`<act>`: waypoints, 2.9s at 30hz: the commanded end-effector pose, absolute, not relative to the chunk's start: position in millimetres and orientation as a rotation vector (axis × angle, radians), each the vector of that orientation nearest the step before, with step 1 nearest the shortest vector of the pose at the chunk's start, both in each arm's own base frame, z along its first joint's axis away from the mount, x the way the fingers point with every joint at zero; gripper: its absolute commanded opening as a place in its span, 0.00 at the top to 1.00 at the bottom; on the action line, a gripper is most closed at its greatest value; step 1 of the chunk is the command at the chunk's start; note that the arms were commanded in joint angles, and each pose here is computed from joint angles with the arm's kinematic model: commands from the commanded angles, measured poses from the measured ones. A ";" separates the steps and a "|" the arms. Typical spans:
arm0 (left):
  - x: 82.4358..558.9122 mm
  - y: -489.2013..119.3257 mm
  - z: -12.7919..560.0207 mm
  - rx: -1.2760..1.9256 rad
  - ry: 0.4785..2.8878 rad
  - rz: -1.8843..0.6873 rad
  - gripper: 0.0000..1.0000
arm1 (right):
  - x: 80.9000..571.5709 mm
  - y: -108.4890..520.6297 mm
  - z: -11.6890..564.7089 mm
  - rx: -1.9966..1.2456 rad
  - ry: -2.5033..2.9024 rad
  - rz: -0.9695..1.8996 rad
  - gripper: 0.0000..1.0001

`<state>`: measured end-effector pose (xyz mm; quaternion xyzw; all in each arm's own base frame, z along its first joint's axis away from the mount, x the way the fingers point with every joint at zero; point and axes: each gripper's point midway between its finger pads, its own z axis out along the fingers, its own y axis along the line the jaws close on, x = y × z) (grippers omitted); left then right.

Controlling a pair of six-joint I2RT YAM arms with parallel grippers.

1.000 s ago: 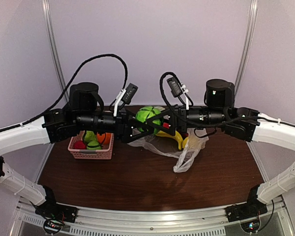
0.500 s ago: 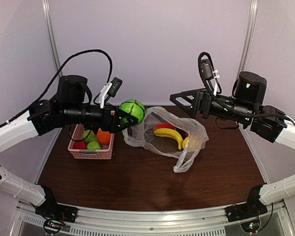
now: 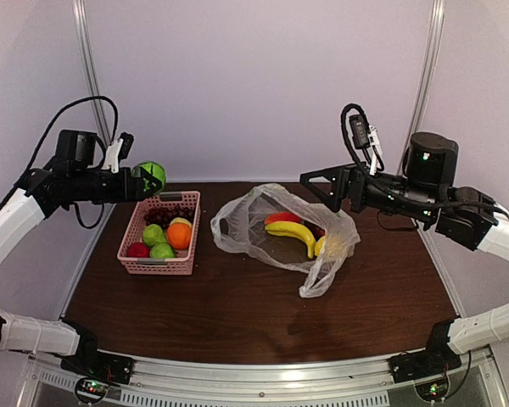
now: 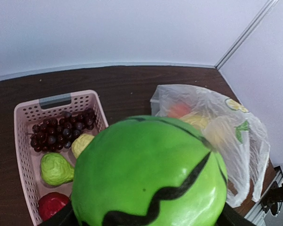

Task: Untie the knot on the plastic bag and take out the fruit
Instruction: Place the fake fruit in the bin.

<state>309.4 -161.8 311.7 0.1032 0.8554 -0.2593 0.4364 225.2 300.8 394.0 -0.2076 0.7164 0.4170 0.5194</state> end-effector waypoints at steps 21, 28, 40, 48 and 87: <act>446.1 -175.6 192.5 0.177 2.341 -0.622 0.60 | 236.9 289.4 374.7 -0.467 1.744 0.889 0.00; 467.9 -179.0 160.3 0.167 2.398 -0.623 0.58 | 247.9 288.4 373.8 -0.449 1.746 0.824 0.00; 480.9 -174.7 120.6 0.131 2.472 -0.604 0.47 | 260.9 283.0 364.9 -0.409 1.760 0.776 0.00; 482.1 -173.1 116.1 0.126 2.482 -0.589 0.22 | 265.4 283.2 361.6 -0.388 1.760 0.782 0.00; 327.1 -218.4 294.9 0.366 2.078 -0.746 0.02 | 260.9 273.5 341.0 -0.448 1.850 0.695 0.03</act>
